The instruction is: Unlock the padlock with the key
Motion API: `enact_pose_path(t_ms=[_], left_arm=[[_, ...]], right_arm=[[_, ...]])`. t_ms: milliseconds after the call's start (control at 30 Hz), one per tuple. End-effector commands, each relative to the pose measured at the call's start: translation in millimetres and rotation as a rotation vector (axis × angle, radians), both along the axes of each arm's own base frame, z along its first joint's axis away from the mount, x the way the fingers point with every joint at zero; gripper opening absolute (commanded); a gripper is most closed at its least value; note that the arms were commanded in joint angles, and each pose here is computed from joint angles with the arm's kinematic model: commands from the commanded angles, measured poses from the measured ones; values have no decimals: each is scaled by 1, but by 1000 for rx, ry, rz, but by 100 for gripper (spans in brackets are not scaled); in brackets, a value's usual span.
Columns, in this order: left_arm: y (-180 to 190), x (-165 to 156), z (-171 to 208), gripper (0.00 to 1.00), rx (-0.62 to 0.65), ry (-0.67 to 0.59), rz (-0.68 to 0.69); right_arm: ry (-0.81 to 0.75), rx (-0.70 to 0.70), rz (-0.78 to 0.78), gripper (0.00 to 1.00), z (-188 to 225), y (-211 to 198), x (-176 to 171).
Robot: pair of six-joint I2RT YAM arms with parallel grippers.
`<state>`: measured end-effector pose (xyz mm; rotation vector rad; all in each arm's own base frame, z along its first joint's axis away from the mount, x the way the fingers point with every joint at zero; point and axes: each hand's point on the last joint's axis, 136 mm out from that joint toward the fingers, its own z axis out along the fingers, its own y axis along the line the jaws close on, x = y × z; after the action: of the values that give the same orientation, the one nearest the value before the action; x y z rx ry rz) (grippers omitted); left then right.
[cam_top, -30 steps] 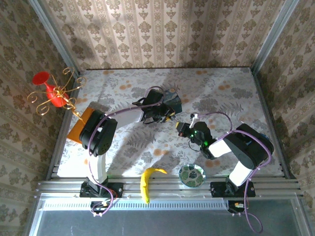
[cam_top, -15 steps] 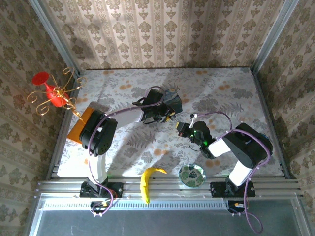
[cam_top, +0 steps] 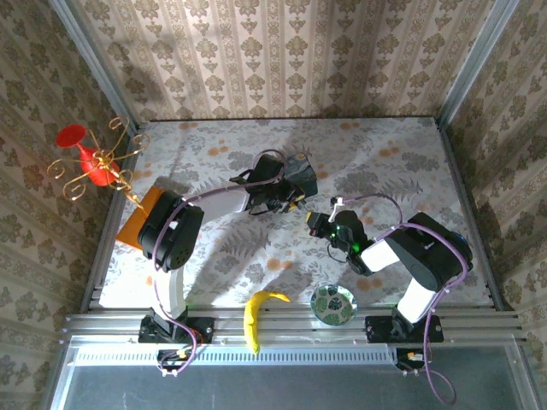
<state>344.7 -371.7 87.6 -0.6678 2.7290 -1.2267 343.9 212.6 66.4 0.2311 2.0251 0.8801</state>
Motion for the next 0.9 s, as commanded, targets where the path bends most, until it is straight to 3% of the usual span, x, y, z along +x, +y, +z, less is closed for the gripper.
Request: enact_pose_path(t_ms=[0, 867], left_arm=[[-6, -16, 2, 3, -37, 72, -18], [-8, -14, 1, 3, -48, 81, -9]], right_arm=[[-46, -5, -21, 0, 15, -3, 9], [-57, 15, 18, 0, 18, 5, 10]])
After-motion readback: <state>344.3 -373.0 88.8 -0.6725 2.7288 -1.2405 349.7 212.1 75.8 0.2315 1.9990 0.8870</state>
